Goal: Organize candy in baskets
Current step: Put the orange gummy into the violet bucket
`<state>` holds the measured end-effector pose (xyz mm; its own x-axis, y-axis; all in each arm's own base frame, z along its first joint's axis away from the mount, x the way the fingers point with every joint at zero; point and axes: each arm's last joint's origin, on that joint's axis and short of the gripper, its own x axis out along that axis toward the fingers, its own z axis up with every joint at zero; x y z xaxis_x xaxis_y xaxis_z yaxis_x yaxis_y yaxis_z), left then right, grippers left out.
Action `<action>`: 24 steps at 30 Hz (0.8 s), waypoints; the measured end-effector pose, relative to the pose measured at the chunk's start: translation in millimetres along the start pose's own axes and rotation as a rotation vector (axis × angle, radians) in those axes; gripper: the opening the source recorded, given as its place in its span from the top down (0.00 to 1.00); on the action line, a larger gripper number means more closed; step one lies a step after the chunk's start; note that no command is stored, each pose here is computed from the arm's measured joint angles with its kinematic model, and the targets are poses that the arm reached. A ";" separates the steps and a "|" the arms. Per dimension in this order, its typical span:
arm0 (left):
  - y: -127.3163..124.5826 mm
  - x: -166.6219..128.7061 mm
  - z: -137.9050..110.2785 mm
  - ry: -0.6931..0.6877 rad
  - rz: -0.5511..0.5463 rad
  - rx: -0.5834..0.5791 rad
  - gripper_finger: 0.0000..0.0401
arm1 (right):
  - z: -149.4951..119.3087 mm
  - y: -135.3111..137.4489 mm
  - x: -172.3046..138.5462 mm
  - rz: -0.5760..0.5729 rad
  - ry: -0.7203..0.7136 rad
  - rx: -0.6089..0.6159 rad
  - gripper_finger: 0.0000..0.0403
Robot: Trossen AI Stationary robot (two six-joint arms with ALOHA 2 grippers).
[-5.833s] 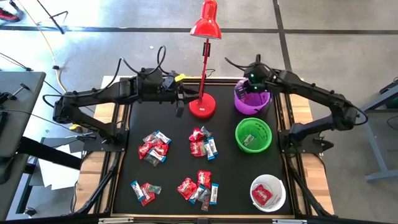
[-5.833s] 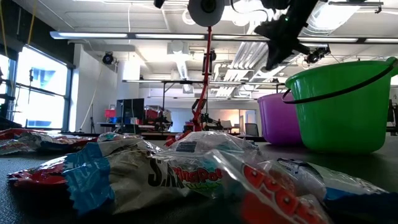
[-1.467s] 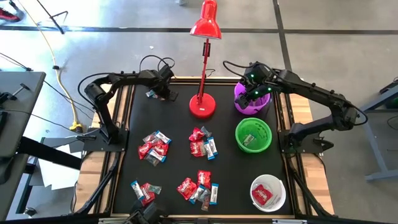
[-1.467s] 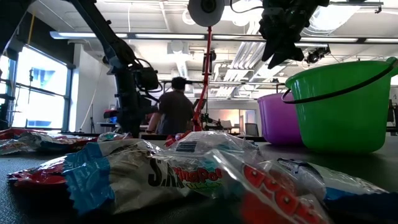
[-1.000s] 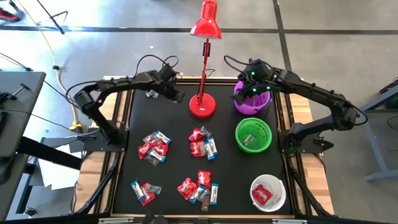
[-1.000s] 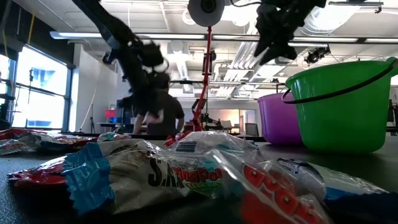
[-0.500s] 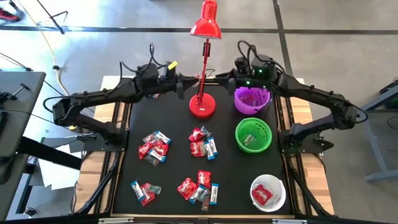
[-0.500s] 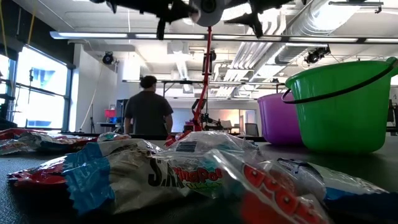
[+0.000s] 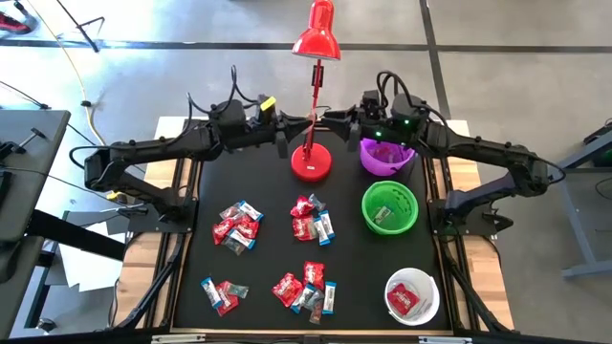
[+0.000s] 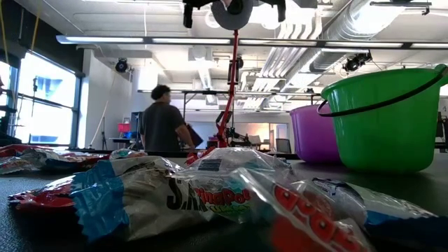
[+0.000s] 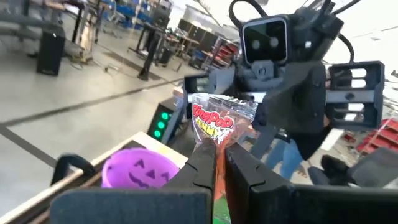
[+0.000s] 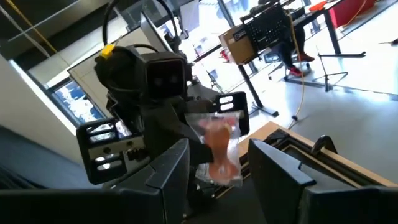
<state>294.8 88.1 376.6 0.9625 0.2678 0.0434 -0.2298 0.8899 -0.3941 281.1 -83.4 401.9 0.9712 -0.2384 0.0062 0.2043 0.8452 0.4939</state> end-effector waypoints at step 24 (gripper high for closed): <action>-13.4 -0.2 3.1 -0.024 0.010 0.040 0.99 | -9.4 -1.3 20.5 0.025 -0.039 0.042 0.61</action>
<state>297.2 77.3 384.6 0.9565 0.2851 0.0614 -0.2457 0.9011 -0.3573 301.9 -84.8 393.3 0.9702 -0.2364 0.0531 0.1734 0.8305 0.5294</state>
